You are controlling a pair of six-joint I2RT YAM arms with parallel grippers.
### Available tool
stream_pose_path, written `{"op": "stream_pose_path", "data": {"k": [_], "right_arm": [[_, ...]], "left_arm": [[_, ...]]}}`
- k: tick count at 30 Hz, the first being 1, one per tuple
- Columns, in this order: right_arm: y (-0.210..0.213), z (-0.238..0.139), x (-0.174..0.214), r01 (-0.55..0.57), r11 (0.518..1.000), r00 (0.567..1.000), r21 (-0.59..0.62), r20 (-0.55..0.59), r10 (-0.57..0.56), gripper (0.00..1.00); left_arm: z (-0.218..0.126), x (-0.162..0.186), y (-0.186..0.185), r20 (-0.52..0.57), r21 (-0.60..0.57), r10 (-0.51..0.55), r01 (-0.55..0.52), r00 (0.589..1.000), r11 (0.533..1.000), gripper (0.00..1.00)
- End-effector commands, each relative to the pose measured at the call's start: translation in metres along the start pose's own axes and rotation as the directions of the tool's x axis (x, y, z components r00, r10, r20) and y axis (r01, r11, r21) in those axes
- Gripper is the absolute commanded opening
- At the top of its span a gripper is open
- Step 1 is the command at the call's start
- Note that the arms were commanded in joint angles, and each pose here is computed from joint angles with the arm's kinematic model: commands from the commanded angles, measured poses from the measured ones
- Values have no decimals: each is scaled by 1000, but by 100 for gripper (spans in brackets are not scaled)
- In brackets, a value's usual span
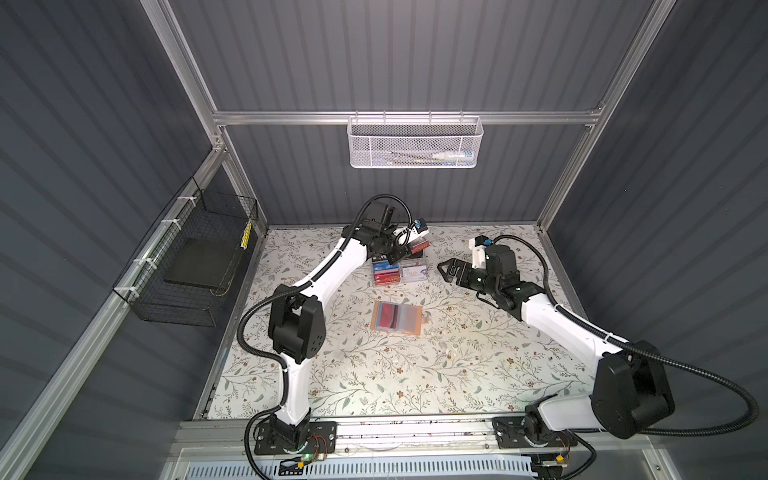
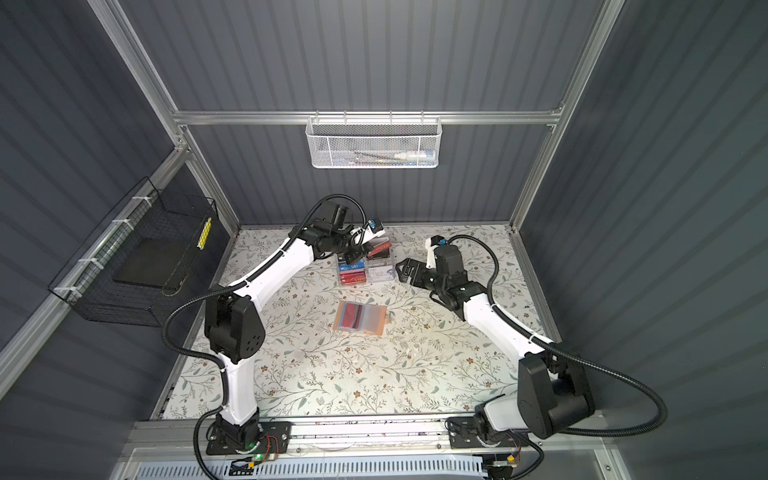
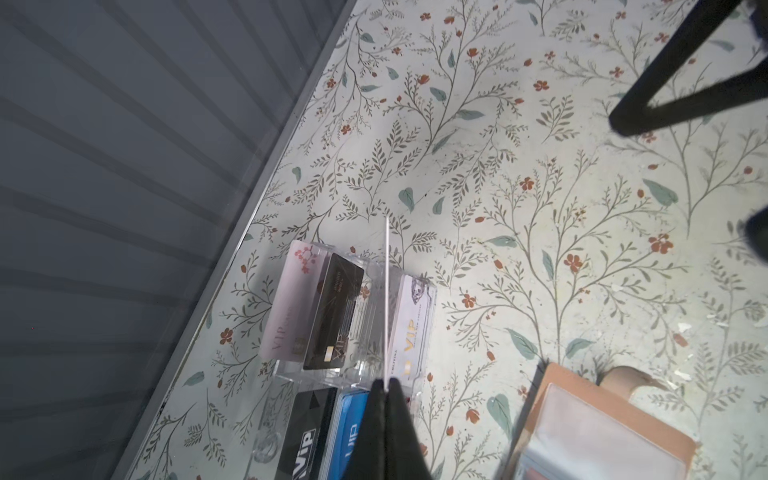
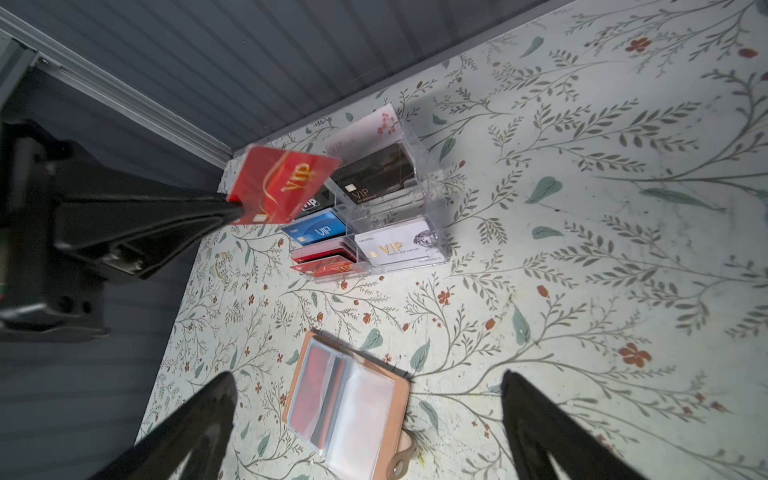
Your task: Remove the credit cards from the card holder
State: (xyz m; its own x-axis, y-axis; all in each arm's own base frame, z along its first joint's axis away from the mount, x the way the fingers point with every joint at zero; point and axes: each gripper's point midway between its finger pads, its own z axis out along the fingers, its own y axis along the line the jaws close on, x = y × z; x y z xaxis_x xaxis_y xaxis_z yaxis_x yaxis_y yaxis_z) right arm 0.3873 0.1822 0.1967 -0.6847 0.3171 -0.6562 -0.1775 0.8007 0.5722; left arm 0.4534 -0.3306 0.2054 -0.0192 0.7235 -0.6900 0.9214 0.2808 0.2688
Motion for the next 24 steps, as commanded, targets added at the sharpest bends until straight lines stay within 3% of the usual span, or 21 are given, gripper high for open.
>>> {"op": "stream_pose_path", "data": {"k": [1, 12, 24], "right_arm": [[-2, -10, -6, -26, 999, 999, -27, 34, 27, 99], [-14, -2, 8, -64, 997, 998, -45, 11, 65, 99], [-9, 2, 14, -78, 993, 997, -84, -23, 77, 99]], "left_arm": [[9, 12, -4, -39, 62, 59, -56, 998, 996, 0], [47, 33, 2, -77, 100, 77, -69, 994, 993, 0], [59, 47, 14, -127, 93, 117, -105, 985, 990, 0]]}}
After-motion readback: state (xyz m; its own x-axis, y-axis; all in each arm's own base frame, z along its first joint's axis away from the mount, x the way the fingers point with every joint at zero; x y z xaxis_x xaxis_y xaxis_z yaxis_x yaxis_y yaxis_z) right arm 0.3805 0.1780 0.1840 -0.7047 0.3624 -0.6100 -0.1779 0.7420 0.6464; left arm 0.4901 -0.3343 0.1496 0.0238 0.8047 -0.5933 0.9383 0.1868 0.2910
